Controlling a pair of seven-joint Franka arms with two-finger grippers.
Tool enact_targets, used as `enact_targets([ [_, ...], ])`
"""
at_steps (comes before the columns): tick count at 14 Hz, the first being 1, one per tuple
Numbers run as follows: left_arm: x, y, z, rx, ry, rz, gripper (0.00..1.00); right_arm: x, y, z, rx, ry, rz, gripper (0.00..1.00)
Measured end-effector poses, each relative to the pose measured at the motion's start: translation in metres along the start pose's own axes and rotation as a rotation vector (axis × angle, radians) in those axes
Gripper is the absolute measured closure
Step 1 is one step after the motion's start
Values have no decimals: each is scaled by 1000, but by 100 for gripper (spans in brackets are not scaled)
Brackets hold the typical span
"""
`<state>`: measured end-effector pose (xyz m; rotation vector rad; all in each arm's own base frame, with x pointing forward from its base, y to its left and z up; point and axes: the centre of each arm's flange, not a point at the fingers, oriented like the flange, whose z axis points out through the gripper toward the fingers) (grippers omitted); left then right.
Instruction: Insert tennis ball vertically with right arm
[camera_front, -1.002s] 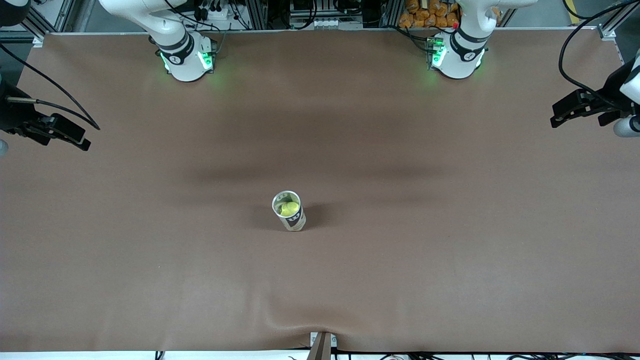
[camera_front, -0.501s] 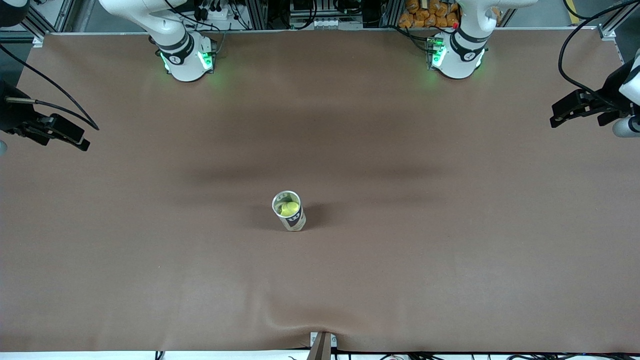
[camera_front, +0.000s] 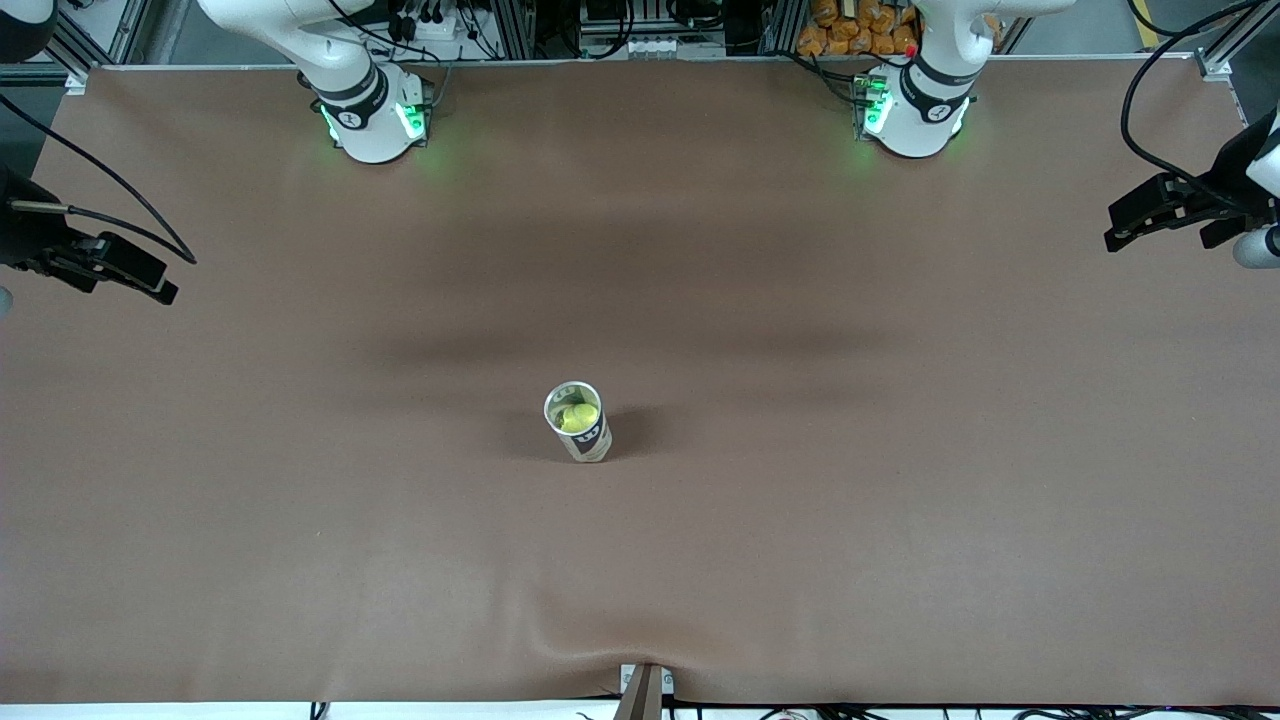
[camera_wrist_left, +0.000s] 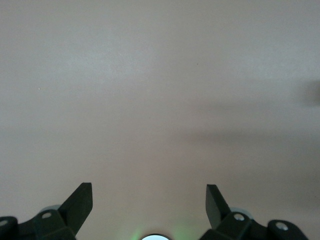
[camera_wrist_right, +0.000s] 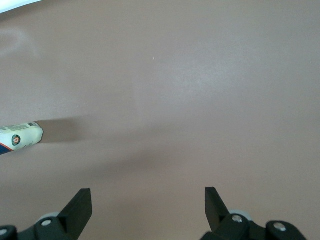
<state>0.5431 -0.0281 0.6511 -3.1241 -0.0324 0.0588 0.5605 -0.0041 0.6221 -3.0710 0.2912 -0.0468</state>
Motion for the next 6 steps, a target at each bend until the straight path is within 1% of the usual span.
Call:
enact_targets([
  [6, -2, 21, 2, 1, -3, 38, 0, 0, 0, 1, 0, -1, 0, 0],
])
